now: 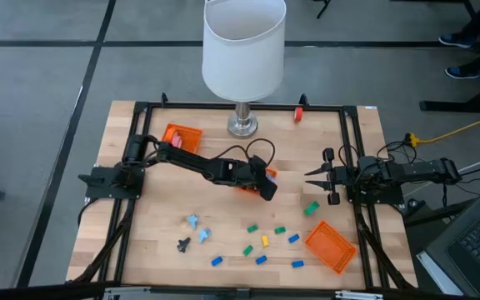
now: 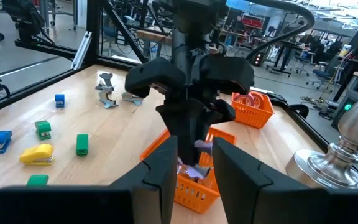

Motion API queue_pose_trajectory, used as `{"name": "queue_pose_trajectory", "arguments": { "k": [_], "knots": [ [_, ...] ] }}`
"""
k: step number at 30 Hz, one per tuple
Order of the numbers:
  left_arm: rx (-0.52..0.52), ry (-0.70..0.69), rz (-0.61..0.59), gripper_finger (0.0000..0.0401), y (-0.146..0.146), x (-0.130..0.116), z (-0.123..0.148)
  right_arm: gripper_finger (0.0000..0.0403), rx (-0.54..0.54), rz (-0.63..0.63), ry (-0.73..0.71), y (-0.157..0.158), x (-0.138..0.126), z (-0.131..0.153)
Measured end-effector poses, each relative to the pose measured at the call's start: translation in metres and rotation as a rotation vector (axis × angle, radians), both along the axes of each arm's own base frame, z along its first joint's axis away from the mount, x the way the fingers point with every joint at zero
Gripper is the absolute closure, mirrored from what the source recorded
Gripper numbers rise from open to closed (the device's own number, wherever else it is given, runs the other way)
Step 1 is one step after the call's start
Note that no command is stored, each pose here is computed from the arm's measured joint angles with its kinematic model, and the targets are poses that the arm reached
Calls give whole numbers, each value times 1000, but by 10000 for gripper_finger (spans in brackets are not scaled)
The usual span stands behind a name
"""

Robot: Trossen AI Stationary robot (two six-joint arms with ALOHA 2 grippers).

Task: Pick and place Stapler, Stapler remover, tape
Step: Put the purple staple remover into the middle orange bin

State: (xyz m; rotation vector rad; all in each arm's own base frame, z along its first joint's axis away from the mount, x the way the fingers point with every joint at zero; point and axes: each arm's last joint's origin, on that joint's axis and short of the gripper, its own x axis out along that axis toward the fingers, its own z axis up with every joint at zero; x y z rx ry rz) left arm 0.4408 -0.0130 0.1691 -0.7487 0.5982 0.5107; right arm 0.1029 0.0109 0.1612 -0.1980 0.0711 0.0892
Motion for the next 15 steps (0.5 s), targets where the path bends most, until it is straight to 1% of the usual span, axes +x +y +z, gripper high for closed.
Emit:
{"name": "queue_pose_trajectory", "arguments": {
  "k": [10,15],
  "knots": [
    [45,5,-33,297,1,0,1,297,0,0,0,0,0,0],
    [107,21,-82,285,5,-3,9,297,0,0,0,0,0,0]
  ]
}}
